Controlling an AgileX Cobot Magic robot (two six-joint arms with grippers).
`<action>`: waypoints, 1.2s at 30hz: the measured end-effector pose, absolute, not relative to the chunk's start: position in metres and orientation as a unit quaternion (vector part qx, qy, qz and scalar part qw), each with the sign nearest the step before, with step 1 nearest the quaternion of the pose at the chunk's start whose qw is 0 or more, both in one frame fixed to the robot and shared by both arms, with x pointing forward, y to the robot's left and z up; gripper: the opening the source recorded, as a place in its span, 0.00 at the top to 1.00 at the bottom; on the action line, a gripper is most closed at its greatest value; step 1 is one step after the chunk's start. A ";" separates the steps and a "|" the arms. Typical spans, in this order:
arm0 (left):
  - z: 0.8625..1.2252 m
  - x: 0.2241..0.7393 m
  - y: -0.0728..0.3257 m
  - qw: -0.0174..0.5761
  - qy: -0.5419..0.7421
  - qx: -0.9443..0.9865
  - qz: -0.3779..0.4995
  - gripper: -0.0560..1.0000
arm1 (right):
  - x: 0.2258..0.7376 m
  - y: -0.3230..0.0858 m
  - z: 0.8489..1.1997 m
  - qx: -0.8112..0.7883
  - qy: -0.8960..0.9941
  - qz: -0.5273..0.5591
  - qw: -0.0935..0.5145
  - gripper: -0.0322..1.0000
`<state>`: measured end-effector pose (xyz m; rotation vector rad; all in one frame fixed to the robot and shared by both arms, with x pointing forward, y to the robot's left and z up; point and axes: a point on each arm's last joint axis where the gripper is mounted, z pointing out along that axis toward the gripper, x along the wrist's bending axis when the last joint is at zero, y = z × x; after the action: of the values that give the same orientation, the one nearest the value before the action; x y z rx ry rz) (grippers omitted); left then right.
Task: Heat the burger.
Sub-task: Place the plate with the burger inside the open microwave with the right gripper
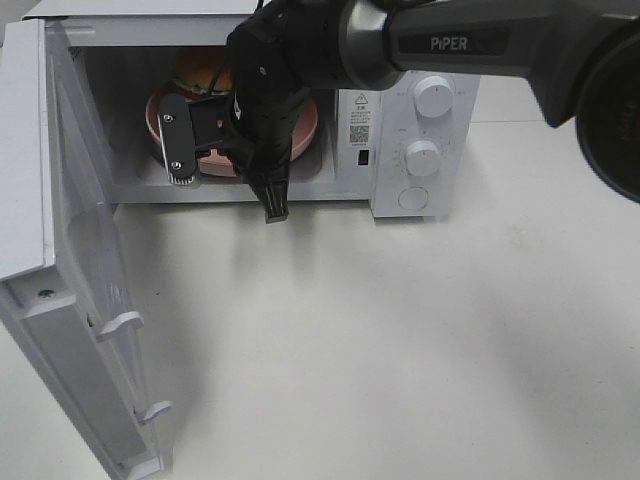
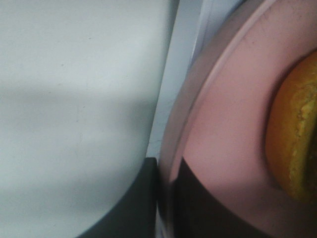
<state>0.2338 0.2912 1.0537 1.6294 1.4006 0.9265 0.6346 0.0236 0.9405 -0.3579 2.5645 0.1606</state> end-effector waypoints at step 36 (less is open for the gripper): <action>1.054 0.234 0.291 0.390 0.551 0.641 0.365 0.01 | 0.662 0.037 0.915 -0.104 0.952 0.088 0.273 0.92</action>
<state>0.2338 0.2912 1.0537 1.6294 1.4006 0.9265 0.6621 0.0371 0.9149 -0.2801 2.5614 0.2378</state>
